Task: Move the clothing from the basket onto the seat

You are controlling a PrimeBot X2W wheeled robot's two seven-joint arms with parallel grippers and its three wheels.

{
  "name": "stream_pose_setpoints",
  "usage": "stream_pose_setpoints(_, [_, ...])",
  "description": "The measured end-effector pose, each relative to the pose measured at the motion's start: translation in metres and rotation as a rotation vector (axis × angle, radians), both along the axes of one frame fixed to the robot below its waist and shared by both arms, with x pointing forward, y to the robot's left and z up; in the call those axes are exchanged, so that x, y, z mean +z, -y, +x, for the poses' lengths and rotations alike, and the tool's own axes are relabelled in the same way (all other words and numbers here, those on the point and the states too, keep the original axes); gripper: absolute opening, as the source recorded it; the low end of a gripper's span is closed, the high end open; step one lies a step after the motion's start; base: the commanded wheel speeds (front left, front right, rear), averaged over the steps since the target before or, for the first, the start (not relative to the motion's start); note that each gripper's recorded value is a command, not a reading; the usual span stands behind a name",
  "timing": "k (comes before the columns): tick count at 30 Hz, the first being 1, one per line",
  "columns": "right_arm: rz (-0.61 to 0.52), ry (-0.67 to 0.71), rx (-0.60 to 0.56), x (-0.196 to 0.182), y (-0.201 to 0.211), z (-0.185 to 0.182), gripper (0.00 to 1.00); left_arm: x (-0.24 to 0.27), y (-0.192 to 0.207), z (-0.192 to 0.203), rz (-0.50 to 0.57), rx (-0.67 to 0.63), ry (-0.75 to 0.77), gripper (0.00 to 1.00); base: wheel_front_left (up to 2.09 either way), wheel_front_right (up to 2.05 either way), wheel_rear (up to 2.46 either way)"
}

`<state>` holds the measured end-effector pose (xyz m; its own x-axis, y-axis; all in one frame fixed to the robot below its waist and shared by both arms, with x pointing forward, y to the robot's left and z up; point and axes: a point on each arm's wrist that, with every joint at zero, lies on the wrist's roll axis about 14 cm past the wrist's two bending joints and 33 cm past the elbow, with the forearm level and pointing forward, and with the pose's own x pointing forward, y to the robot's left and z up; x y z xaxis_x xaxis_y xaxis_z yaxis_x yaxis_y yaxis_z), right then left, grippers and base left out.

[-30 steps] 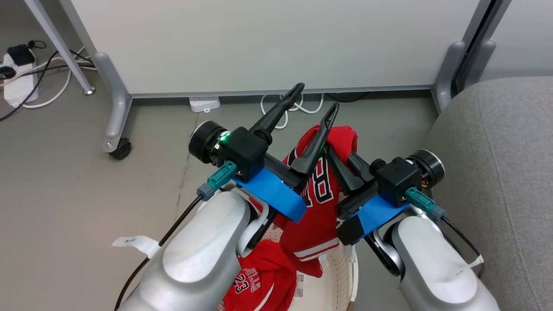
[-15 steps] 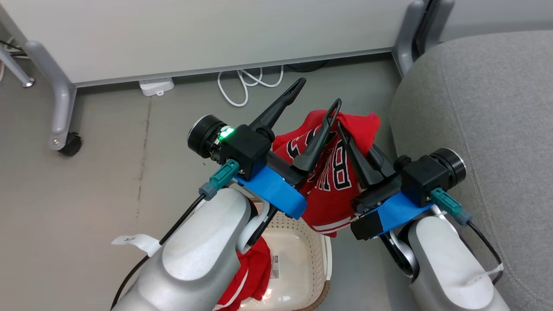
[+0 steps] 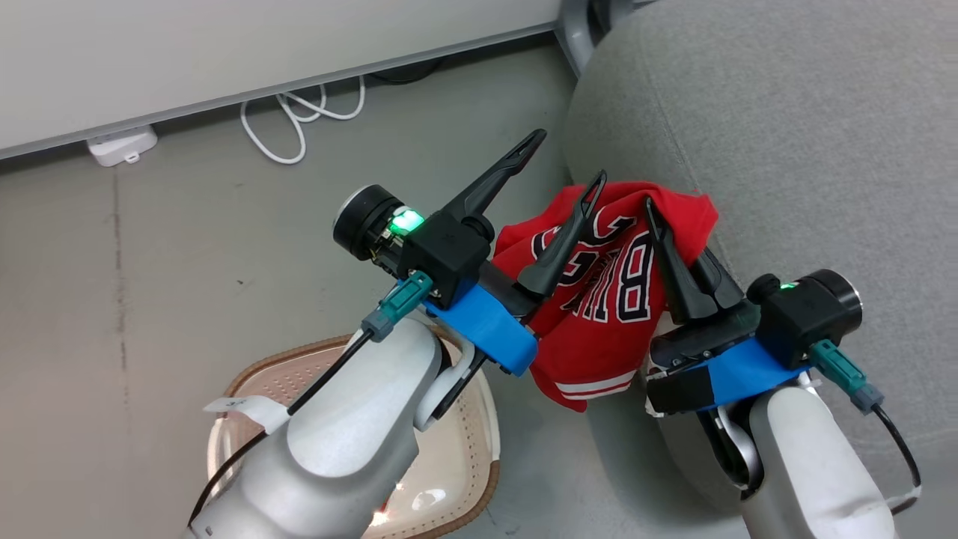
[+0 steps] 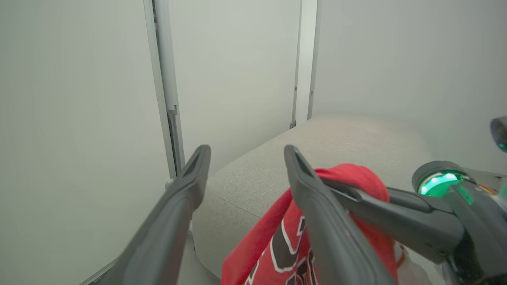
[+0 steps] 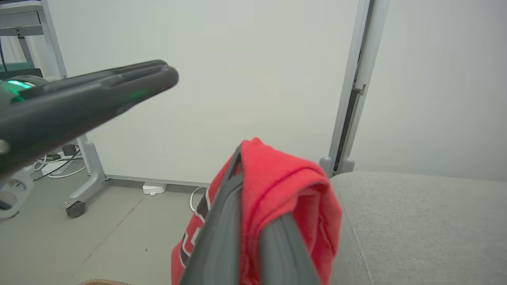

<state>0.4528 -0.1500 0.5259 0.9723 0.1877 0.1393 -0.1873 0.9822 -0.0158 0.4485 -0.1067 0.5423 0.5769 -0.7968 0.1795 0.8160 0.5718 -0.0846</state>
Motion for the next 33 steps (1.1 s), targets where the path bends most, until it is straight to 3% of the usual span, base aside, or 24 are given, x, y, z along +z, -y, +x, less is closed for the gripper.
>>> stream_pose_setpoints(11, [0.002, -0.044, -0.185, -0.012, 0.062, -0.029, 0.0, -0.012, 0.052, -0.014, -0.011, -0.159, -0.022, 1.0, 0.0, 0.0, 0.0])
stream_pose_setpoints(20, [0.024, -0.065, -0.229, -0.018, 0.075, -0.04, 0.0, -0.018, 0.064, -0.019, -0.01, -0.198, -0.036, 1.0, 0.0, 0.0, 0.0])
stream_pose_setpoints(26, [0.037, -0.041, -0.239, -0.011, 0.08, -0.032, 0.0, -0.019, 0.059, -0.014, -0.011, -0.18, -0.039, 1.0, 0.0, 0.0, 0.0])
stream_pose_setpoints(33, [-0.002, 0.095, -0.238, 0.031, 0.087, 0.007, 0.0, -0.023, 0.05, 0.004, -0.018, -0.141, -0.042, 1.0, 0.0, 0.0, 0.0])
